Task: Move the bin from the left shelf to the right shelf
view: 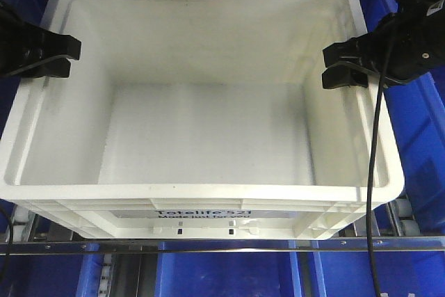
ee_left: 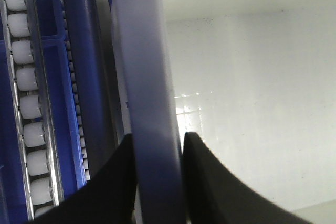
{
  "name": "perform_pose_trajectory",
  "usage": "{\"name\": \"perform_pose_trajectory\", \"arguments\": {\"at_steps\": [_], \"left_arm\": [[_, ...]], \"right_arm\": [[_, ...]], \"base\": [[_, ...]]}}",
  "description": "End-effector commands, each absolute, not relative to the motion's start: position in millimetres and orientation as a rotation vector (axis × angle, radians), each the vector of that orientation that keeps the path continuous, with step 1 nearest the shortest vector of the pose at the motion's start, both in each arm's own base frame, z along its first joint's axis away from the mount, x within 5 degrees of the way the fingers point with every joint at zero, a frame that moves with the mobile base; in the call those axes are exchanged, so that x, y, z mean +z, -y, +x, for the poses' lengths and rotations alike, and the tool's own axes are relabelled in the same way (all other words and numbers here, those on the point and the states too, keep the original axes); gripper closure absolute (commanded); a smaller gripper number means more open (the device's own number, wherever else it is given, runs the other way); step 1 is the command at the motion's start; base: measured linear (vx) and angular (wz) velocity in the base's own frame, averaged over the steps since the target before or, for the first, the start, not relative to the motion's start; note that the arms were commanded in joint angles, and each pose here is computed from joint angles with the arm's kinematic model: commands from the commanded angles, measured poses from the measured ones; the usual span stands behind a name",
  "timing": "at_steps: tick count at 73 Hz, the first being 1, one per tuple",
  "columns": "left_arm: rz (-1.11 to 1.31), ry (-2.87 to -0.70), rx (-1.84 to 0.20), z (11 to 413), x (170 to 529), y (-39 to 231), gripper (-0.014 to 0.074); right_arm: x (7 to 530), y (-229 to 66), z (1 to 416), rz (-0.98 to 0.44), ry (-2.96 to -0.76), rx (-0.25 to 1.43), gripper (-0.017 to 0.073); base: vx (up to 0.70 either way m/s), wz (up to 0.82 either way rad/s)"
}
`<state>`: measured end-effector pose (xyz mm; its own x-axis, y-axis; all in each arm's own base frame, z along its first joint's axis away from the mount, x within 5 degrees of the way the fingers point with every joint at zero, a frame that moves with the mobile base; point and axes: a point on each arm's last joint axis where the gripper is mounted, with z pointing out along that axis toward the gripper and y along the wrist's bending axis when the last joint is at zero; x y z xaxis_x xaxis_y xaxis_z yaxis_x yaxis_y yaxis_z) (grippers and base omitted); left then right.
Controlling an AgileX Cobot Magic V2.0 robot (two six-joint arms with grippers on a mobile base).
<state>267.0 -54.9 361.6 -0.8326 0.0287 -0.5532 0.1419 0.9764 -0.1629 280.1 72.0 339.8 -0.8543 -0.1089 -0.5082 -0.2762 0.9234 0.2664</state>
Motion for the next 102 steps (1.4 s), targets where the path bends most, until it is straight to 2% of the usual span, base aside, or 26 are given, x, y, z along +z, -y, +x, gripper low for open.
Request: {"name": "perform_pose_trajectory", "arguments": {"at_steps": [1,102], "left_arm": [[0.130,-2.365,-0.277,263.1,394.1,54.2,0.0600],[0.130,-2.365,-0.277,263.1,394.1,54.2,0.0600]], "right_arm": [[368.5,-72.1,276.7,-0.273,-2.424,0.481,0.0564],[368.5,-72.1,276.7,-0.273,-2.424,0.481,0.0564]], "base": [[0.00,0.00],[-0.01,0.00]]}}
